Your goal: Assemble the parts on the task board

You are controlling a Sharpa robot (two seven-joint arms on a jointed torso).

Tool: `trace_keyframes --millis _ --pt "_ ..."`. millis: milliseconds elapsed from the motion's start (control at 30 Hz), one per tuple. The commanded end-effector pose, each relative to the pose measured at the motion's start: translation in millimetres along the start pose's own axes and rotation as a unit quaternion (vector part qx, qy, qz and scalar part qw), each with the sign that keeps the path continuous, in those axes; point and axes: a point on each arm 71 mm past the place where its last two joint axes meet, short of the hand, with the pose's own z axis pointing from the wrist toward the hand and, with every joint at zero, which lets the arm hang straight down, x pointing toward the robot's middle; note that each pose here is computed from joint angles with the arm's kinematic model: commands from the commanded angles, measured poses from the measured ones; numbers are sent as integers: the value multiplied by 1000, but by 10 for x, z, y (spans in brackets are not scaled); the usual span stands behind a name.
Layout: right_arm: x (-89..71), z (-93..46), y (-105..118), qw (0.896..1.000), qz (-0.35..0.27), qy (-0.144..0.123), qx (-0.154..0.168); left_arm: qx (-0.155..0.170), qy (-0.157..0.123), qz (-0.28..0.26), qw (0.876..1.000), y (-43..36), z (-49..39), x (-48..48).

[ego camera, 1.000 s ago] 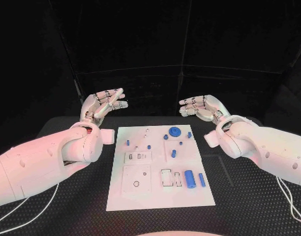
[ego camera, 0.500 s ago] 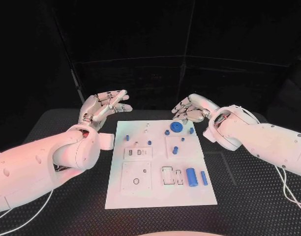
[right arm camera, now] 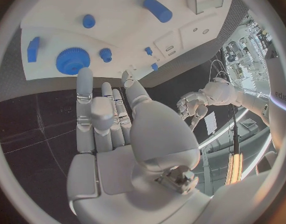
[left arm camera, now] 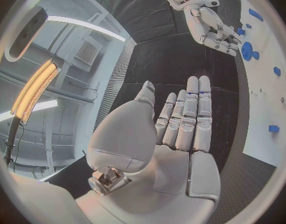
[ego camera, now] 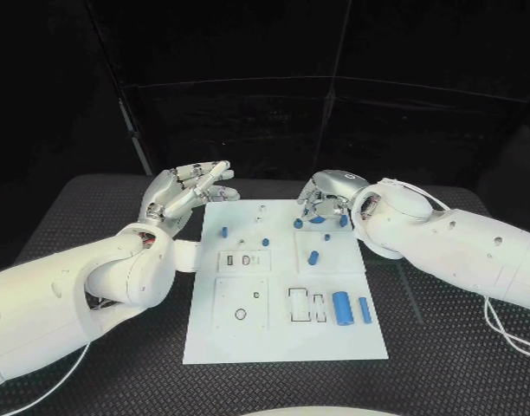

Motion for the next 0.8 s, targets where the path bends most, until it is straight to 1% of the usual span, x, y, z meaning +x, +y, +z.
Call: trace_keyframes --millis 33,233,400,800 --pt "18 21 6 999 -40 21 10 1 14 -5 1000 -9 3 44" --pt "48 52 14 998 -45 36 13 -1 17 -8 1000 0 7 68" --pt "66 59 6 998 -48 47 17 -3 17 -8 1000 9 12 62" --pt "74 73 18 998 -48 49 17 -6 15 -7 1000 24 17 39"
